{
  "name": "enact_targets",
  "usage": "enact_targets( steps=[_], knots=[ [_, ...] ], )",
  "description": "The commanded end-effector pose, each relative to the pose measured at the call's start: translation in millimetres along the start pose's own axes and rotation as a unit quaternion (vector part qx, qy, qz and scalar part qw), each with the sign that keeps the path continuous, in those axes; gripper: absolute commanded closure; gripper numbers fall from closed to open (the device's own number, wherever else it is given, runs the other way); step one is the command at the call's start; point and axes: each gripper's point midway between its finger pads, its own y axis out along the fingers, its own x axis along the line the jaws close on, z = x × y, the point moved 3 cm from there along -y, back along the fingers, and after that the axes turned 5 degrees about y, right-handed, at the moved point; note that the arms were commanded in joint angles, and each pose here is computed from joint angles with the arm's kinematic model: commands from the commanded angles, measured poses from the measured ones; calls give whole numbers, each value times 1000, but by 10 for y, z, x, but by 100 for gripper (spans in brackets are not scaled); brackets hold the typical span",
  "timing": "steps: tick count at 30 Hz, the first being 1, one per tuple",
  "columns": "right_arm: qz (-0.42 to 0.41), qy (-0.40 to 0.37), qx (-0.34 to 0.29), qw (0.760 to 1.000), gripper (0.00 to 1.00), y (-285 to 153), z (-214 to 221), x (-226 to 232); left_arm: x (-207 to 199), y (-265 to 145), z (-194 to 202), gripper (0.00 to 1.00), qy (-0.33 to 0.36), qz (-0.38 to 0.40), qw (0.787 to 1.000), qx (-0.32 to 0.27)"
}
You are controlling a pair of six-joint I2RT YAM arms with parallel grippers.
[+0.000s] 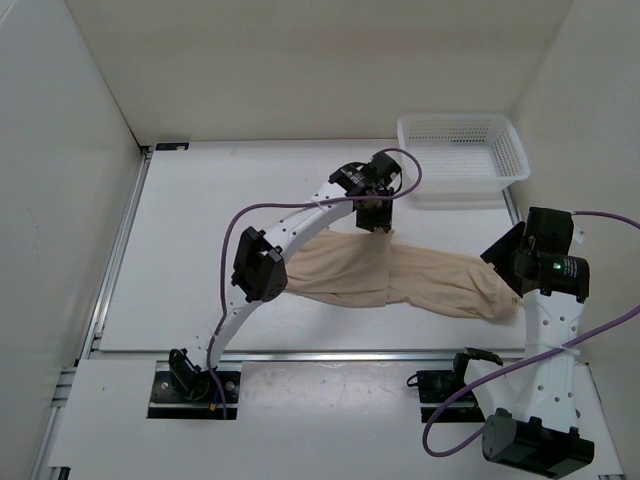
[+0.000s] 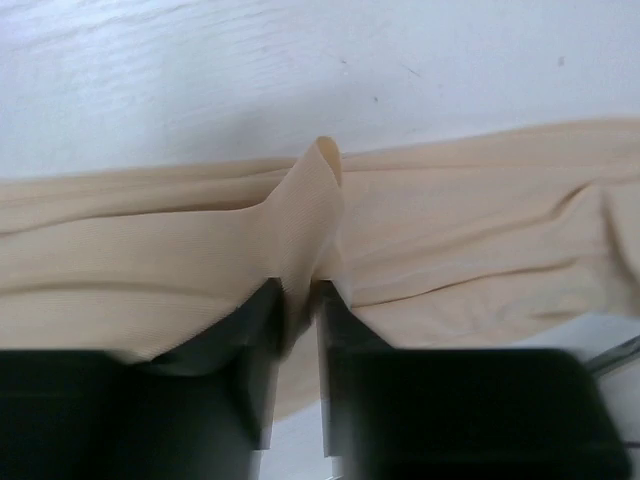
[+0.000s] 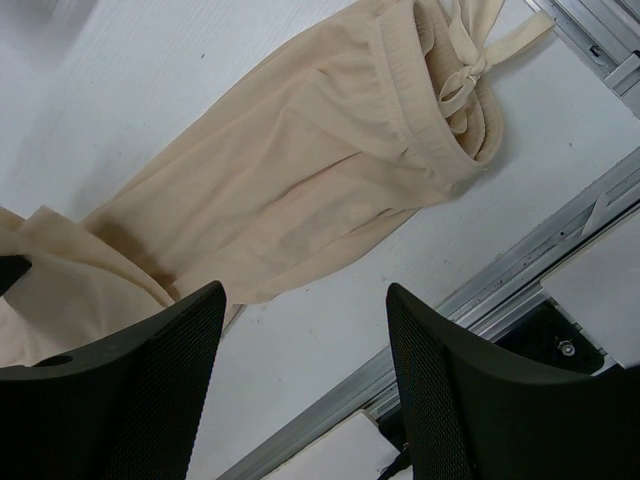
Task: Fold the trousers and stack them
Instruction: Fold the trousers
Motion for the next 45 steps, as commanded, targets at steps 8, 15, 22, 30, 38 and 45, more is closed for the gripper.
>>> enact_targets(
  steps=[8, 15, 22, 30, 38, 45],
  knots=[
    [-7, -11, -20, 1000, 29, -65, -91, 29, 256, -413, -363, 0, -32, 19, 999, -36],
    [-7, -11, -20, 1000, 29, -65, -91, 29, 1808, -888, 32, 43, -117, -112, 987, 15],
    [-10, -20, -12, 1000, 29, -50, -71, 51, 2549, -759, 672, 3, -146, -162, 970, 103],
    [-10, -20, -12, 1000, 29, -50, -71, 51, 2548, -201, 1163, 14, -154, -115, 964, 184],
    [-10, -20, -12, 1000, 28, -50, -71, 51, 2535, -240, 1105, 90, -159, -103, 967, 173],
    [-71, -82, 87, 990, 28, 169, 223, 268, 3088, -840, 708, 90, -233, -167, 956, 64]
  ],
)
